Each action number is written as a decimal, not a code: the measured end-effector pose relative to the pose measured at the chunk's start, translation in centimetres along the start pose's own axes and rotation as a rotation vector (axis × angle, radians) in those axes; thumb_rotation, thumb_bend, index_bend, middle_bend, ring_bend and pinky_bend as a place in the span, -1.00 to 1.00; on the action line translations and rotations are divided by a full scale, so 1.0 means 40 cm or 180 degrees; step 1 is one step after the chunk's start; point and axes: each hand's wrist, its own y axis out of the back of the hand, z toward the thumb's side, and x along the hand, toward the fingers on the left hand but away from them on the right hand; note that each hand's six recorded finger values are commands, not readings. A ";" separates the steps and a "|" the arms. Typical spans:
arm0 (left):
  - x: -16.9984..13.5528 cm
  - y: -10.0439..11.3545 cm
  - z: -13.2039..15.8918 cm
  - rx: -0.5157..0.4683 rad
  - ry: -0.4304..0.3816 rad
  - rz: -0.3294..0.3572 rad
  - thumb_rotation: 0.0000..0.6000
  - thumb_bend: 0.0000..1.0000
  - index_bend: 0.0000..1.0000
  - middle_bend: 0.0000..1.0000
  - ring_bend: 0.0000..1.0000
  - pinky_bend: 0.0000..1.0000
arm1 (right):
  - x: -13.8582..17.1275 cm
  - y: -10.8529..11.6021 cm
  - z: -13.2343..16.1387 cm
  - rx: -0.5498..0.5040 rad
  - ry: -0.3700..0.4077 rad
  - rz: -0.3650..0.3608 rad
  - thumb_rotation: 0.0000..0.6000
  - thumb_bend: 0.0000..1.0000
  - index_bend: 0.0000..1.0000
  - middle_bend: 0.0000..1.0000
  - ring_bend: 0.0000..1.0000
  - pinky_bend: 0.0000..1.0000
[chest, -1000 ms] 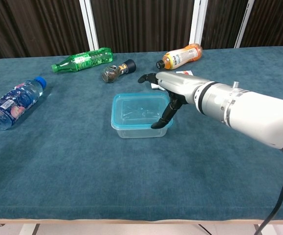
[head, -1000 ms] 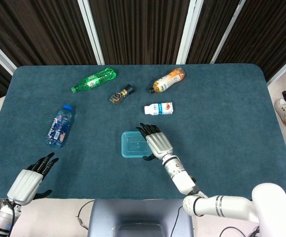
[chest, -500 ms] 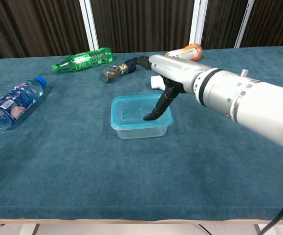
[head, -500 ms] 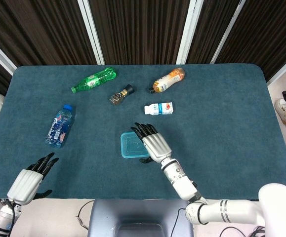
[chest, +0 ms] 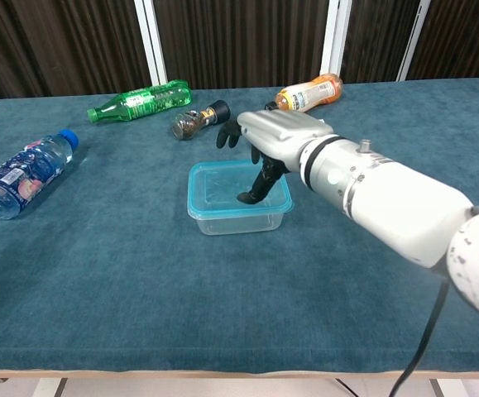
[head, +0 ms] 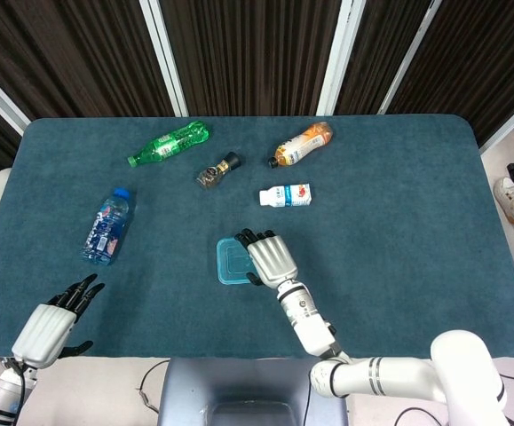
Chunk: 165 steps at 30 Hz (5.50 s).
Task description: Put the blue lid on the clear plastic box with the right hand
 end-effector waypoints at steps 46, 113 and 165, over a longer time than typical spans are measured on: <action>0.002 -0.003 0.002 0.0007 -0.0004 -0.0034 1.00 -0.40 -0.77 -0.92 -0.67 -0.15 | -0.006 -0.005 -0.035 -0.0109 0.0063 -0.0162 1.00 -0.21 -0.30 -0.36 -0.23 -0.20; -0.004 0.002 -0.001 -0.0042 -0.0027 -0.0020 1.00 -0.41 -0.76 -0.89 -0.66 -0.15 | -0.059 -0.106 0.033 -0.0202 0.0209 0.0120 1.00 -0.21 -0.30 -0.36 -0.23 -0.21; 0.001 0.000 0.001 -0.0037 -0.0025 -0.0032 1.00 -0.40 -0.75 -0.88 -0.64 -0.15 | 0.035 0.004 0.021 -0.0320 0.0733 -0.0320 1.00 -0.21 -0.29 -0.36 -0.24 -0.23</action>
